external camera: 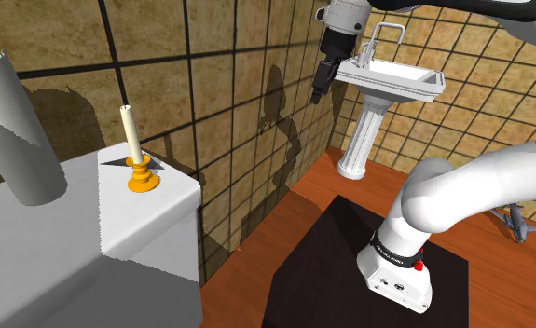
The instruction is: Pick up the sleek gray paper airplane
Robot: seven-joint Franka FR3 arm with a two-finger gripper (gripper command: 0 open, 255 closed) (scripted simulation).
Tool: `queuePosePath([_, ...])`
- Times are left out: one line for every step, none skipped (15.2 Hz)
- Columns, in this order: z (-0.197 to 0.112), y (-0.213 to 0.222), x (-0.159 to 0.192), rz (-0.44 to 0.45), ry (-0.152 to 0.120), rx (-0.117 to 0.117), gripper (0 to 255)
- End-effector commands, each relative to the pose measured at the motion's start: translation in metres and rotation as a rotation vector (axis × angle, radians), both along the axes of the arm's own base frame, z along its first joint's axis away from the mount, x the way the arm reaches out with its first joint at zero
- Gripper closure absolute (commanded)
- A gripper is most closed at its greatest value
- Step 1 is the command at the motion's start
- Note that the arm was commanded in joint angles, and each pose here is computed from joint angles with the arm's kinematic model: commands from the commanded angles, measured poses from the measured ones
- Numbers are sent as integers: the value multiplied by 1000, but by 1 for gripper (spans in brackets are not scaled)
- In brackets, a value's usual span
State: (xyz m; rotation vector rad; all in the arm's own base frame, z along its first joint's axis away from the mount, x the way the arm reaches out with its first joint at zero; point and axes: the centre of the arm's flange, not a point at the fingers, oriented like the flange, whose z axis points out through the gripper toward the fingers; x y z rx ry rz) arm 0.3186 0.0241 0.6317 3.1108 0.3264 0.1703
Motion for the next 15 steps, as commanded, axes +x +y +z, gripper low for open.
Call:
queuePosePath([0,0,0,0,0,0,0])
queuePosePath([-1,12,7,5,2,-2,0])
queuePosePath([-2,24,13,11,4,-5,0])
queuePosePath([-3,35,20,16,6,-7,0])
queuePosePath([-4,47,27,21,8,-9,0])
queuePosePath([-5,59,33,26,10,-12,0])
queuePosePath([-6,71,40,32,12,-14,0])
queuePosePath([-8,83,46,37,14,-16,0])
queuePosePath([-9,95,52,42,16,-19,0])
queuePosePath([-10,107,59,48,18,-21,0])
queuePosePath([-11,119,65,53,20,-23,0])
queuePosePath([-13,131,71,58,22,-26,0])
queuePosePath([-14,143,77,63,24,-28,0])
queuePosePath([-16,155,83,69,26,-31,0])
queuePosePath([-17,167,89,74,28,-33,0])
